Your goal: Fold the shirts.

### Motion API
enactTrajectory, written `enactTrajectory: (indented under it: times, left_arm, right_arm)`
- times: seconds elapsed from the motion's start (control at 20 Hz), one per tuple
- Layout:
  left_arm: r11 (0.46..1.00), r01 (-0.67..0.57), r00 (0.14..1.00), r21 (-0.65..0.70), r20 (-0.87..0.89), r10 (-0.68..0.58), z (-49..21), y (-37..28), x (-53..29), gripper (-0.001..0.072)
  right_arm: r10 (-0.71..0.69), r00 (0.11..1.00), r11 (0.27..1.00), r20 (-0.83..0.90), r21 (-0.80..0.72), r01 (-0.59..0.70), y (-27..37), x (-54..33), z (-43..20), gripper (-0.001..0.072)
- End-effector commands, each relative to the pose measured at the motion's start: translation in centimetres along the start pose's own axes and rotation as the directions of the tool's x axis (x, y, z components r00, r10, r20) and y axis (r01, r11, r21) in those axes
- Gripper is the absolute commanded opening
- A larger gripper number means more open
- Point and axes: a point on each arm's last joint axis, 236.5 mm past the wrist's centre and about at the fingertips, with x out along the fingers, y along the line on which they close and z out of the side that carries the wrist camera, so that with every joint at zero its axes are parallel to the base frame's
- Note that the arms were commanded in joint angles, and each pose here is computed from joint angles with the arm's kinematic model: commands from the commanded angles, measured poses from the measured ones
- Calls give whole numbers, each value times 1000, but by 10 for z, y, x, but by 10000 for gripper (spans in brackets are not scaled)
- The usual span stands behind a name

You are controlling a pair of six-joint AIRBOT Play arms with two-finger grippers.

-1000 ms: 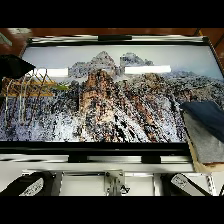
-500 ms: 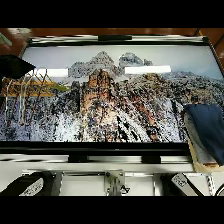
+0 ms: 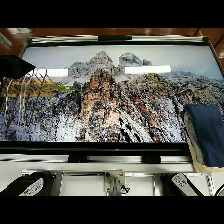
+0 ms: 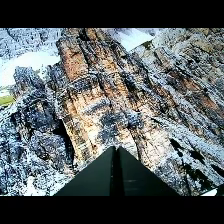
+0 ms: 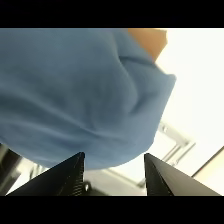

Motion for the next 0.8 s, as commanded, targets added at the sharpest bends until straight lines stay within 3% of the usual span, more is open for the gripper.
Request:
enactTrajectory:
  times: [0.0,0.1,0.15,0.2,0.25,0.35,0.45,0.5,0.6,0.65,0.7,0.75]
  left_arm:
    - [1000,2,1000,4,-26,-2,-3,6,12,34]
    - [1000,12,998,11,-65,-12,-8,11,30,33]
    - [1000,24,995,5,-94,-23,-13,12,43,33]
    - [999,36,990,2,-135,-35,-20,12,61,33]
    - [999,44,982,11,-183,-42,-30,10,79,32]
    - [995,-18,946,97,-322,49,-62,16,119,31]
    - [964,-155,824,215,-511,246,-113,30,143,33]
    - [945,-158,741,285,-599,304,-140,28,148,77]
    - [942,-105,650,318,-695,307,-172,10,157,620]
    - [944,-106,632,313,-711,307,-179,7,160,662]
    - [949,-134,632,286,-713,304,-180,6,162,661]
    - [956,-171,638,237,-713,291,-179,6,163,660]
  right_arm:
    - [46,944,999,328,0,-48,4,-70,63,504]
    - [241,786,970,569,-118,-212,46,-138,106,503]
    - [401,670,915,625,-242,-322,86,-173,116,501]
    - [526,569,850,632,-358,-387,124,-199,118,502]
    - [605,522,796,601,-447,-408,158,-211,111,502]
    - [663,574,731,481,-580,-359,221,-199,86,502]
    - [578,751,702,319,-664,-258,271,-148,47,523]
    - [499,841,675,207,-702,-228,288,-118,20,664]
    - [429,903,584,-1,-763,-278,324,-83,-27,665]
    - [435,896,539,-89,-771,-339,341,-76,-46,664]
    - [440,885,510,-150,-769,-385,353,-72,-59,664]
    - [432,889,519,-150,-766,-381,357,-68,-60,664]
